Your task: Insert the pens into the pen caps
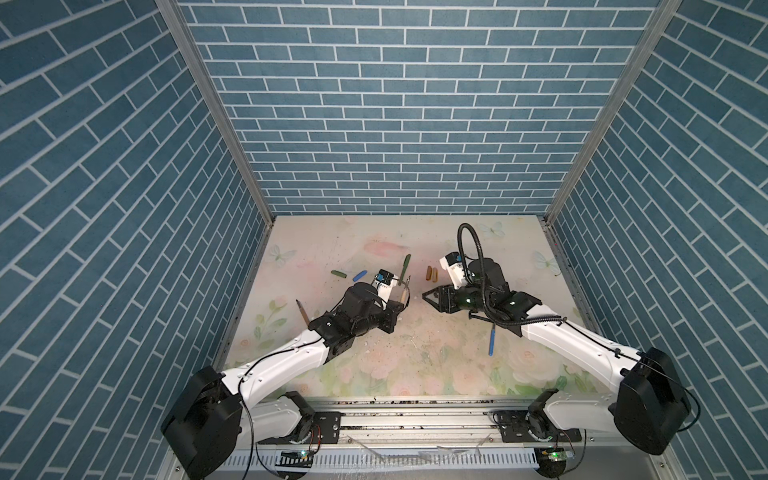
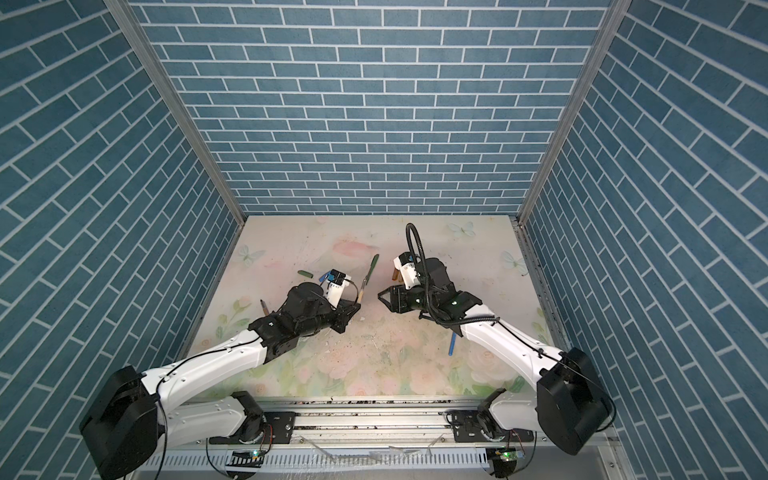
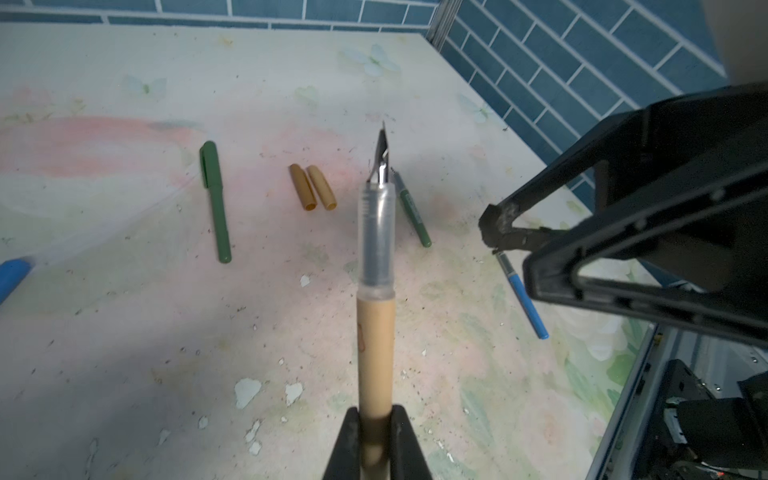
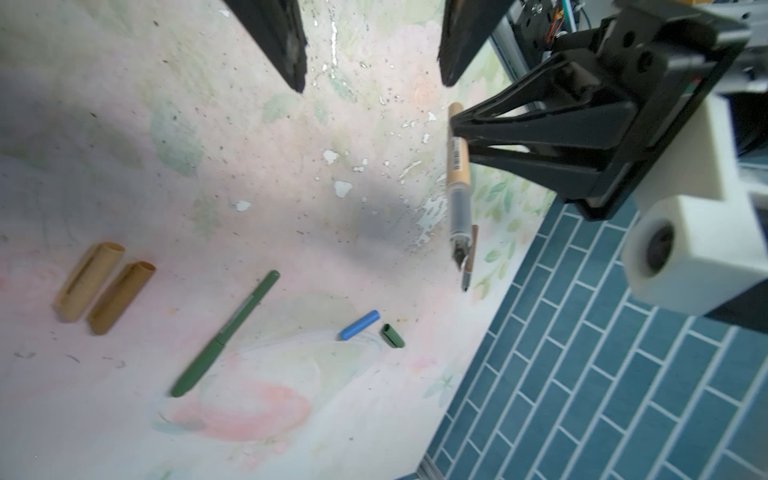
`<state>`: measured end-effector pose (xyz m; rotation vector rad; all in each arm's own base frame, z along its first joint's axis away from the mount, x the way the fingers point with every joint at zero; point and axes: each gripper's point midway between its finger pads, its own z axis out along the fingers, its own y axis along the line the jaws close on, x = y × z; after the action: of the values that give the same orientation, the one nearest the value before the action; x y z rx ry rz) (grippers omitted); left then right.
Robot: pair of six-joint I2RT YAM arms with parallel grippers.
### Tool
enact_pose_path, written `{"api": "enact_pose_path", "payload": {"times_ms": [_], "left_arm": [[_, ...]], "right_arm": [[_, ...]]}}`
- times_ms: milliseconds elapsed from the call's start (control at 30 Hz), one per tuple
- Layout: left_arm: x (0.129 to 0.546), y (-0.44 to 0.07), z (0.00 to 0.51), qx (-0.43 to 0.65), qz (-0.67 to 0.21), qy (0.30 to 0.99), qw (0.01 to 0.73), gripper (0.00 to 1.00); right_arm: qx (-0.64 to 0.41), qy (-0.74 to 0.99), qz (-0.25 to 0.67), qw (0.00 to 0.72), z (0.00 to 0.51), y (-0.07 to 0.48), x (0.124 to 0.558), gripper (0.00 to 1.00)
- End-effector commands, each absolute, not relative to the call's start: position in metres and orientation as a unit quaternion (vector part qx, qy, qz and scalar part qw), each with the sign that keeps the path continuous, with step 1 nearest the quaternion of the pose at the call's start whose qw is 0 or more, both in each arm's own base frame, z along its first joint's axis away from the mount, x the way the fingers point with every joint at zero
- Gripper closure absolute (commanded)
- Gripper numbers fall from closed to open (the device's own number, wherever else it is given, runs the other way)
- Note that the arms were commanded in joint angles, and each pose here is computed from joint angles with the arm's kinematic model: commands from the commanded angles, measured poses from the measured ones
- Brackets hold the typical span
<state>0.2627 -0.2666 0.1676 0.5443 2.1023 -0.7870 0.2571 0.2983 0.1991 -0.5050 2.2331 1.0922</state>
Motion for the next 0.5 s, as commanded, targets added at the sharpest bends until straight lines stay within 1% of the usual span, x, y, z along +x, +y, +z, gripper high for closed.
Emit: {"api": "enact_pose_path", "payload": {"times_ms": [0,167,300,467], "left_arm": [[0.261,-0.283,0.19,0.243,-0.35,0.799,0.424,1.0],[0.26,-0.289,0.191,0.244,-0.367,0.792,0.422,1.0],[0.259,-0.291,0.195,0.245,-0.375,0.787,0.425,1.0],[0.256,-0.293,0.197,0.25,-0.384,0.782,0.422,1.0]], "right_arm": [[-0.199,0.801,0.471,0.312,0.232,0.311,0.25,0.45],[-0.199,0.788,0.498,0.302,0.239,0.325,0.25,0.46],[-0.175,0.787,0.505,0.306,0.237,0.33,0.259,0.5],[-0.17,0.786,0.516,0.295,0.236,0.34,0.264,0.6]]}}
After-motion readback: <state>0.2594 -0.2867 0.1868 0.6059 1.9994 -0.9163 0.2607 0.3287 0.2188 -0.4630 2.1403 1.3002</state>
